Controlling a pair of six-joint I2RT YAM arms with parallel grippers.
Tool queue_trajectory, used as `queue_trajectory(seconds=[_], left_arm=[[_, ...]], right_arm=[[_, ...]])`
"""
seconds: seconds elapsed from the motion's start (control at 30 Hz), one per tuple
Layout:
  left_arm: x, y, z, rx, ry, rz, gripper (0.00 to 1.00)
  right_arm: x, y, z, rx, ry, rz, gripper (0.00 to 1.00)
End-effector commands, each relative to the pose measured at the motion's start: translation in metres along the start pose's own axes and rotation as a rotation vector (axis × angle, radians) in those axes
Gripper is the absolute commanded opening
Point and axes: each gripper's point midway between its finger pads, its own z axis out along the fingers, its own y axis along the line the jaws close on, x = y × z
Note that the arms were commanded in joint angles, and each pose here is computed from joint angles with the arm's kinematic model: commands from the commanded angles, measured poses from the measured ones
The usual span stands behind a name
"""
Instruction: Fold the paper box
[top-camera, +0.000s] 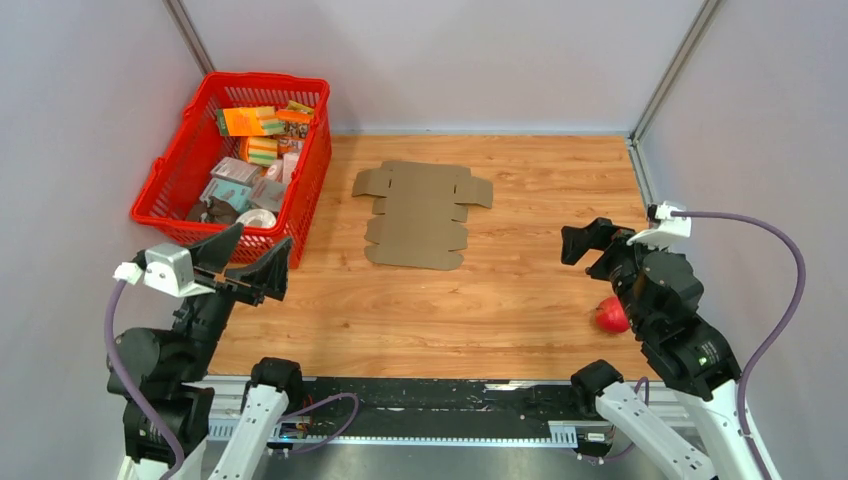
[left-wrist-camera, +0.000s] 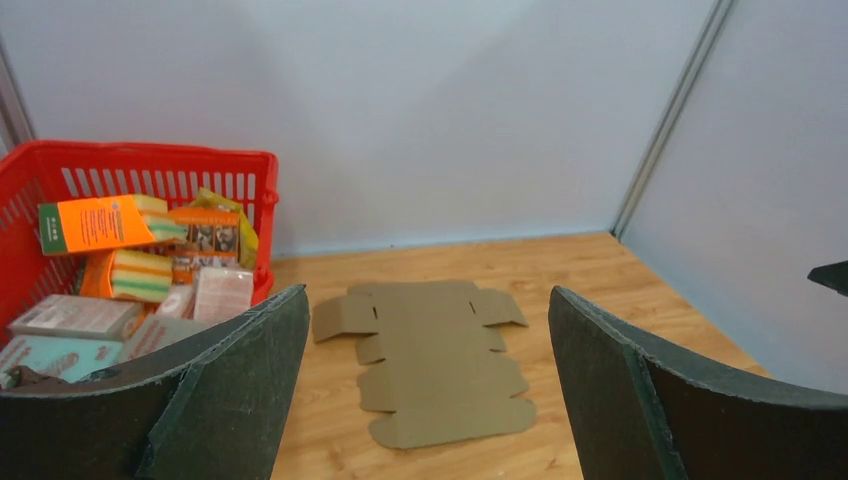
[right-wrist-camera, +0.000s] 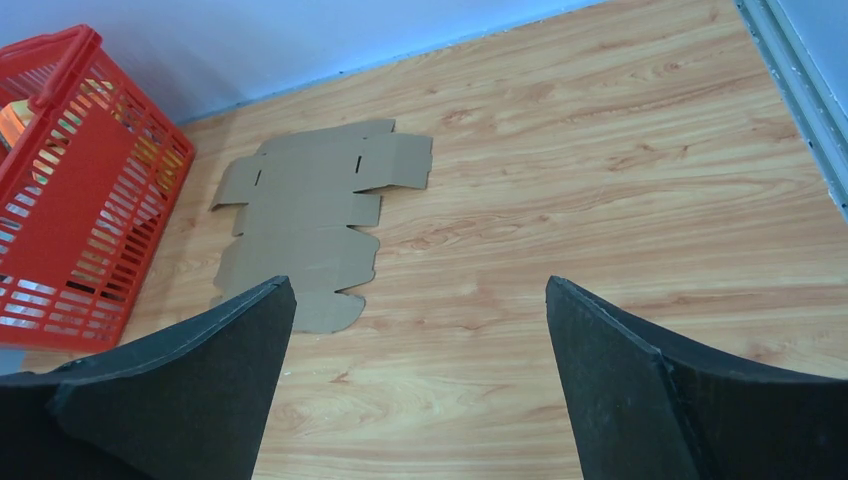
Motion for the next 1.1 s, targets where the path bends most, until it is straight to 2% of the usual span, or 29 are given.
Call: queue_trajectory(seconds=[0.0,0.27,0.37,0.4,0.43,0.5,0.57,0.83,1.07], left_arm=[[0.004,-0.004,0.007,0.025,0.082,0.013,0.96],[0.022,0.000,0.009,-0.041,0.269,-0.092,0.96],[0.034,-0.010,0.019,-0.001,0.334,-0.177,0.94],[0.040,-0.020,0.022,0.050,0.366,-0.209,0.93],[0.043,-0.026,0.026,0.084,0.390,-0.235,0.92],[0.058,-0.042,0.042,0.170,0.481,-0.326,0.91],[0.072,-0.044,0.055,0.174,0.553,-0.387,0.91],[0.111,-0.065,0.076,0.227,0.683,-0.320,0.90],[0.144,-0.074,0.099,0.236,0.694,-0.212,0.84]], right_arm=[[-0.006,0.006,0.009,0.018,0.020,0.009,1.00],[0.032,0.047,0.037,-0.133,0.189,0.037,1.00],[0.052,0.062,0.045,-0.207,0.264,0.032,1.00],[0.060,0.079,0.042,-0.305,0.308,0.031,1.00],[0.057,0.091,0.046,-0.364,0.294,0.037,1.00],[0.074,0.103,0.056,-0.408,0.354,0.061,1.00],[0.085,0.109,0.072,-0.409,0.405,0.082,1.00],[0.108,0.116,0.112,-0.433,0.511,0.216,1.00],[0.123,0.103,0.170,-0.367,0.534,0.417,1.00]])
